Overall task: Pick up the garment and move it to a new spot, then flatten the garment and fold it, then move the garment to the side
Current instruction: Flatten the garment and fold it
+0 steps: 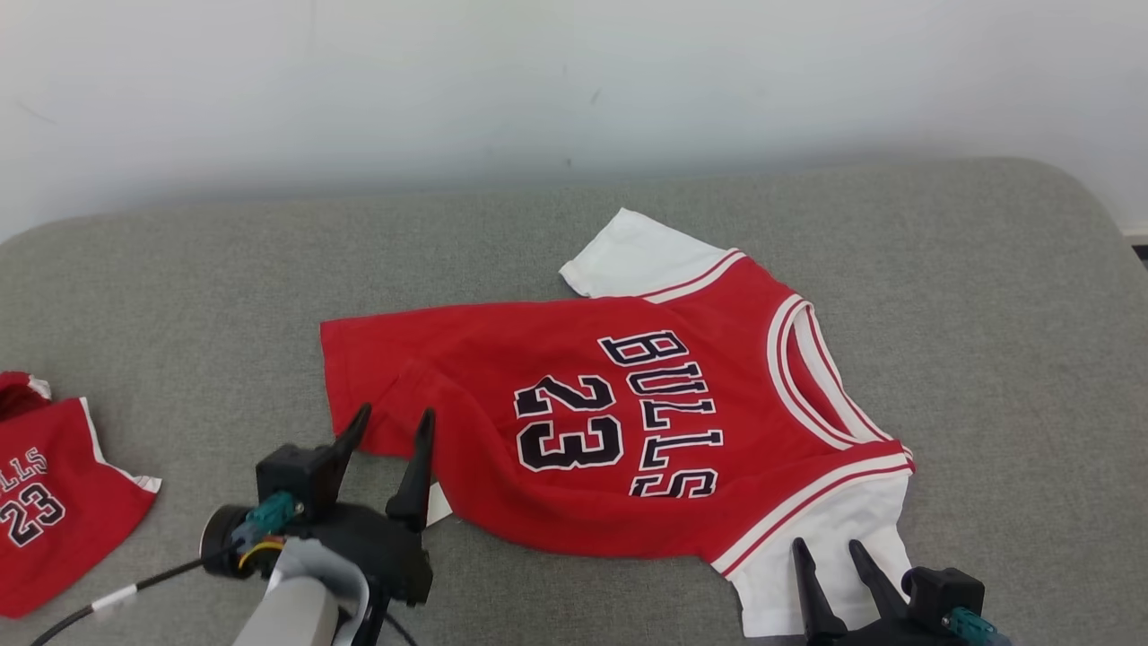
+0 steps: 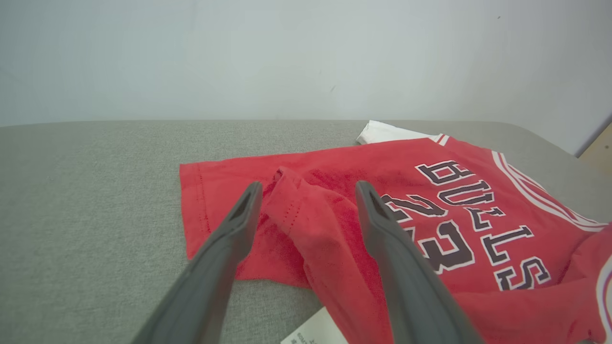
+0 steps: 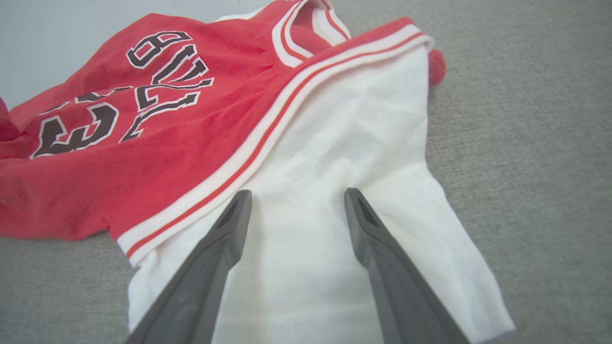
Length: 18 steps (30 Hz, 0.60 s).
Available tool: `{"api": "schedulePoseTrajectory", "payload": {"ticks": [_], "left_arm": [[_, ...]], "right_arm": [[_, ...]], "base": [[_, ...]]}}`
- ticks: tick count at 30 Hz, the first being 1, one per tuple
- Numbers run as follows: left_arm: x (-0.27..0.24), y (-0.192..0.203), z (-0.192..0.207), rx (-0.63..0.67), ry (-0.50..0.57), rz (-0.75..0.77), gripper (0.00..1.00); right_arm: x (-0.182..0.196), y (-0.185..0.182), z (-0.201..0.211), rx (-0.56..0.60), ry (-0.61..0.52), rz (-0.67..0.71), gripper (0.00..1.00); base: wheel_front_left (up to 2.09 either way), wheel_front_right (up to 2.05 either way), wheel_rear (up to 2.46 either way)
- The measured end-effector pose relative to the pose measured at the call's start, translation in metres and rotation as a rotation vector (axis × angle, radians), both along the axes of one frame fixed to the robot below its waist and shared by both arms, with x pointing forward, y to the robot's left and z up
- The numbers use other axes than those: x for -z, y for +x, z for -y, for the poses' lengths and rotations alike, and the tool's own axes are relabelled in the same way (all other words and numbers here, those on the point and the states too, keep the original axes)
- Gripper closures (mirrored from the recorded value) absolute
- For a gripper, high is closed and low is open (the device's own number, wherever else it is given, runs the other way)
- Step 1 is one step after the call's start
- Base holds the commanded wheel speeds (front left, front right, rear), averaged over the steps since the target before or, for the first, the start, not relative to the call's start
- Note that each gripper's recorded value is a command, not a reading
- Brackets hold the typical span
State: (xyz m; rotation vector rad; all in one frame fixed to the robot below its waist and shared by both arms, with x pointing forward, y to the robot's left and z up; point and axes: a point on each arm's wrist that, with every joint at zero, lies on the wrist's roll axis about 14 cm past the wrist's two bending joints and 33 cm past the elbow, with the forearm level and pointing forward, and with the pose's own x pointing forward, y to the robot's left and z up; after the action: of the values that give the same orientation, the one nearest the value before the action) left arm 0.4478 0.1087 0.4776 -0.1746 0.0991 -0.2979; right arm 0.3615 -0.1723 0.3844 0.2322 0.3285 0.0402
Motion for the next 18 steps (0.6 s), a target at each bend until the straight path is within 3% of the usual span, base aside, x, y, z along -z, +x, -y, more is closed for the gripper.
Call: {"api": "schedulePoseTrajectory", "payload": {"ticks": [11, 18], "left_arm": [[0.056, -0.060, -0.028, -0.105, 0.006, -0.161, 0.00], [0.066, -0.058, -0.023, -0.085, 0.037, -0.183, 0.00]], "right_arm": [[-0.013, -0.013, 0.003, 0.020, 0.008, 0.043, 0.00], [-0.010, -0.013, 0.007, 0.027, -0.002, 0.033, 0.00]], "base": [[0.00, 0.00, 0.00], [0.00, 0.00, 0.00]]}}
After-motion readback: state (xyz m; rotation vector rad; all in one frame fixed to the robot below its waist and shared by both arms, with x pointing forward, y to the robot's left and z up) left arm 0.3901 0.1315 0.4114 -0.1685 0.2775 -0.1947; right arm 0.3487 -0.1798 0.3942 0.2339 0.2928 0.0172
